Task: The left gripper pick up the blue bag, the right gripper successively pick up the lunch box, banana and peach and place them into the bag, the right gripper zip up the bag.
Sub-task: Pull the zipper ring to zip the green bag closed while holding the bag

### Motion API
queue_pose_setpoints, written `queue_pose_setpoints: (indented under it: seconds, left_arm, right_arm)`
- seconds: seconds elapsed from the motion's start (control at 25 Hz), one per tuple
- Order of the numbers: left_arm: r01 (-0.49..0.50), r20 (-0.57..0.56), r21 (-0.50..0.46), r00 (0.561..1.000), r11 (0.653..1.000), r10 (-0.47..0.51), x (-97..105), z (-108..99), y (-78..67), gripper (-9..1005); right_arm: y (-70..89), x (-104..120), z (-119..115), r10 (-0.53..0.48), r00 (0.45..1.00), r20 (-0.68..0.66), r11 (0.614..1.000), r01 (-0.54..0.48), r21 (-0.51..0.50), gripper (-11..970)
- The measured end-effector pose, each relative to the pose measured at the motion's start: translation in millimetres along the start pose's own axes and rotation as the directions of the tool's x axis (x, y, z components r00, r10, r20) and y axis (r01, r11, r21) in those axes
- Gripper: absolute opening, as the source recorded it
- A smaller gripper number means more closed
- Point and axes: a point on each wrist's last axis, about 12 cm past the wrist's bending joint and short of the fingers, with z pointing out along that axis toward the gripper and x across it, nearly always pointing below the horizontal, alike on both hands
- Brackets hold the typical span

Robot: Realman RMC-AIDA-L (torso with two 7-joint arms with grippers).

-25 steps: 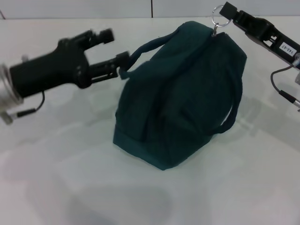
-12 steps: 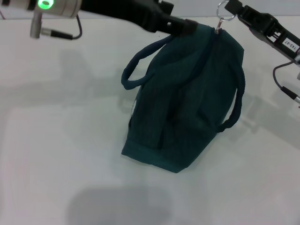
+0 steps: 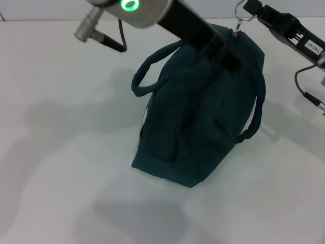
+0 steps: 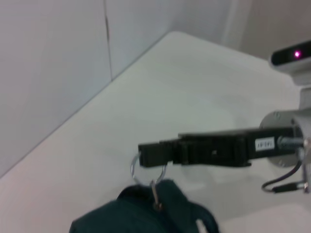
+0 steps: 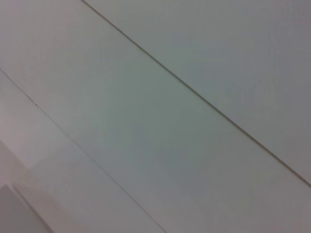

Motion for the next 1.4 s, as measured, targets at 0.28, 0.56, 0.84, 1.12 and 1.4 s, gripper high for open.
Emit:
queue_pose_setpoints:
  seconds: [0.28,0.56,0.84,1.12,1.4]
  left_arm:
    - [0.016,0.004,-0.036,1.000,0.999,-0.016,-0.9,7.5,-3.5,805]
    - [0.015,-0.028,-0.046,0.999,0.999,-0.016,2.3,18.9,-2.9,801]
    - [-0.006,-0.030,-0.051,1.000,0.999,0.005,3.3,23.8,-5.5,771]
    - [-0.061,-0.060,-0.077,0.997,0.995,0.057,8.1,34.2,-12.4,590]
    - [-0.074,-0.041,-0.081,0.997,0.994,0.070,10.5,32.4,-11.6,312]
  right_arm:
    - [-1.0,-0.7,1.1,-0.002,1.000,0.000,1.000,0.002,0.008,6]
    - [-1.1,-0.8,1.3,-0.005,1.000,-0.001,1.000,0.005,0.009,6]
    - [-1.3,-0.5,1.1,-0.004,1.000,-0.001,1.000,0.004,0.011,6]
    - [-1.4,-0.5,1.0,-0.003,1.000,-0.001,1.000,0.003,0.011,6]
    - [-1.7,0.1,-0.3,0.000,1.000,0.000,1.000,0.000,0.015,6]
